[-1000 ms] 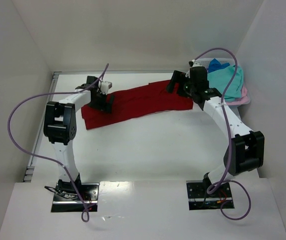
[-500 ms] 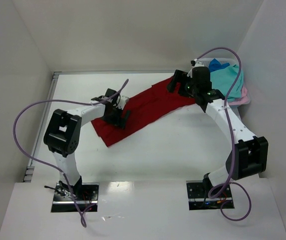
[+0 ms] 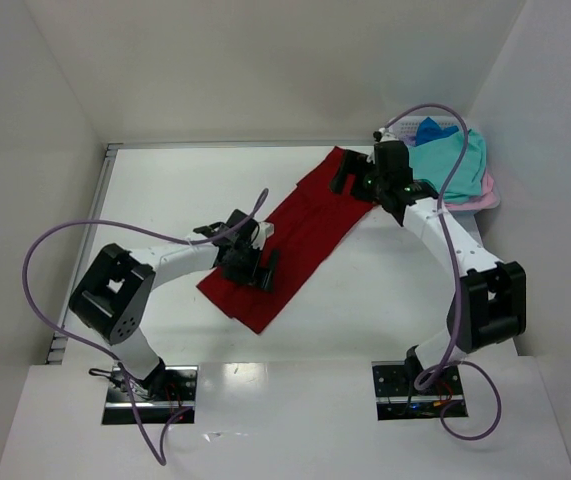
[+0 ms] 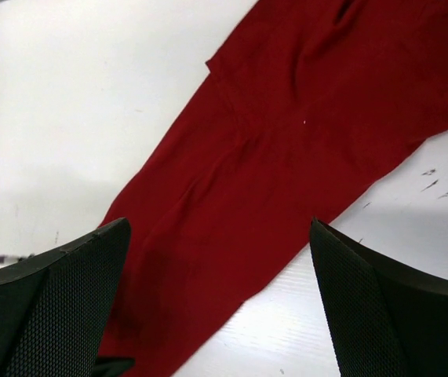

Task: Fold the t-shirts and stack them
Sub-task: Rotate the tshirt 90 degrees

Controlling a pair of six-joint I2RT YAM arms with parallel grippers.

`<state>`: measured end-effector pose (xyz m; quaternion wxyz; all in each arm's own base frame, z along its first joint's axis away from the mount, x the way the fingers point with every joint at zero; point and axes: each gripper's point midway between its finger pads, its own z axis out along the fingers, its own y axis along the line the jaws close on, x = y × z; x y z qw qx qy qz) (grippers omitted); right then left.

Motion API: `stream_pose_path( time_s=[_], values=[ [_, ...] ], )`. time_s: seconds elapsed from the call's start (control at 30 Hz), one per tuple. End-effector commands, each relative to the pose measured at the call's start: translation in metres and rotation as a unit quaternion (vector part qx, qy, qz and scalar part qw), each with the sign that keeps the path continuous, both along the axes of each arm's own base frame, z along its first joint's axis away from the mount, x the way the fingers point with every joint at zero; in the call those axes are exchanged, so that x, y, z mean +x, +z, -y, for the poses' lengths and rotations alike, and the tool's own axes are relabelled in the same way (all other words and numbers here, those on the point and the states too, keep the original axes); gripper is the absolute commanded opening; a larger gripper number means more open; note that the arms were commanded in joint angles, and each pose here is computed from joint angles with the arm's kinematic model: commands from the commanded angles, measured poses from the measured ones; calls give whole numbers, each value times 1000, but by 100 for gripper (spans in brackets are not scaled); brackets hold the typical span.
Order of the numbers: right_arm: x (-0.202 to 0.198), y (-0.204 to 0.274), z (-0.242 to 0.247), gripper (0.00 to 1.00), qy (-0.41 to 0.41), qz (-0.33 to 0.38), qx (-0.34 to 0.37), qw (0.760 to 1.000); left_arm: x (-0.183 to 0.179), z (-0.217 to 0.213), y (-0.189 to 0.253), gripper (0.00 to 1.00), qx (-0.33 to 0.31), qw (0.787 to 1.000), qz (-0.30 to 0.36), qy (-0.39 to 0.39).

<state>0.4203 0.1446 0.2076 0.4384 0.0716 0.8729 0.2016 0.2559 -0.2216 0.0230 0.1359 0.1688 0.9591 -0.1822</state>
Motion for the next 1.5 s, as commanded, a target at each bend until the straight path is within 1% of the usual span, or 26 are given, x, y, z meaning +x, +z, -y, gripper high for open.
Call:
stream_pose_path(
  time_s=[0.0, 0.07, 0.2, 0.23, 0.27, 0.33, 0.37, 0.43, 0.5, 0.53, 0.57, 0.6, 0.63, 0.67, 0.77, 0.8, 0.97, 1.0, 1.07, 1.1, 1.33, 1.47],
  values=[
    [8, -12, -12, 100, 2, -1, 0, 1000, -96, -4, -37, 99, 24, 981, -189, 27],
    [9, -31, -20, 100, 7, -20, -11, 1000, -112, 6, -38, 99, 33, 980, -196, 7],
    [15, -54, -34, 100, 7, -40, -15, 999, -125, 37, -30, 99, 22, 982, -185, -17],
    [15, -59, -37, 100, 5, -45, -16, 999, -123, 44, -27, 99, 15, 983, -179, -19],
    [19, -59, -38, 100, 5, -41, -14, 999, -121, 43, -29, 99, 21, 984, -175, -9],
    [24, -73, -38, 100, 1, -54, -22, 998, -116, 43, -23, 99, 18, 987, -161, -3],
    [29, -71, -40, 100, 1, -51, -20, 998, -112, 42, -16, 99, 18, 989, -147, 11],
    [33, -84, -40, 100, -3, -65, -29, 997, -106, 39, -5, 99, 22, 991, -126, 24],
    [42, -83, -38, 100, -13, -59, -34, 998, -85, 44, 22, 99, 9, 996, -75, 40],
    [45, -89, -39, 100, -13, -65, -36, 997, -81, 44, 32, 99, 8, 997, -64, 48],
    [52, -84, -38, 100, -21, -58, -40, 997, -74, 47, 48, 99, -10, 998, -39, 50],
    [57, -84, -35, 100, -32, -57, -48, 997, -68, 47, 59, 99, -14, 998, -22, 61],
    [61, -94, -33, 100, -36, -65, -61, 995, -61, 53, 75, 99, -30, 998, -2, 63],
    [68, -87, -33, 100, -42, -61, -64, 995, -57, 54, 93, 99, -50, 996, 20, 65],
    [82, -95, -26, 100, -65, -73, -89, 991, -48, 59, 131, 99, -88, 992, 61, 69],
    [85, -98, -21, 100, -81, -75, -97, 989, -45, 58, 137, 99, -91, 991, 74, 66],
    [98, -115, -10, 100, -125, -101, -128, 979, -38, 56, 145, 99, -87, 989, 102, 58],
    [95, -128, -7, 100, -131, -117, -135, 975, -36, 57, 147, 99, -89, 989, 108, 55],
    [98, -129, -5, 100, -146, -115, -135, 973, -35, 58, 151, 99, -95, 987, 116, 51],
    [96, -137, -2, 100, -154, -125, -140, 970, -35, 58, 151, 99, -95, 987, 116, 51],
    [96, -178, 1, 100, -164, -163, -162, 959, -33, 57, 157, 99, -101, 985, 133, 46],
    [103, -189, -1, 100, -160, -170, -169, 958, -33, 56, 157, 99, -99, 985, 135, 42]
  ],
)
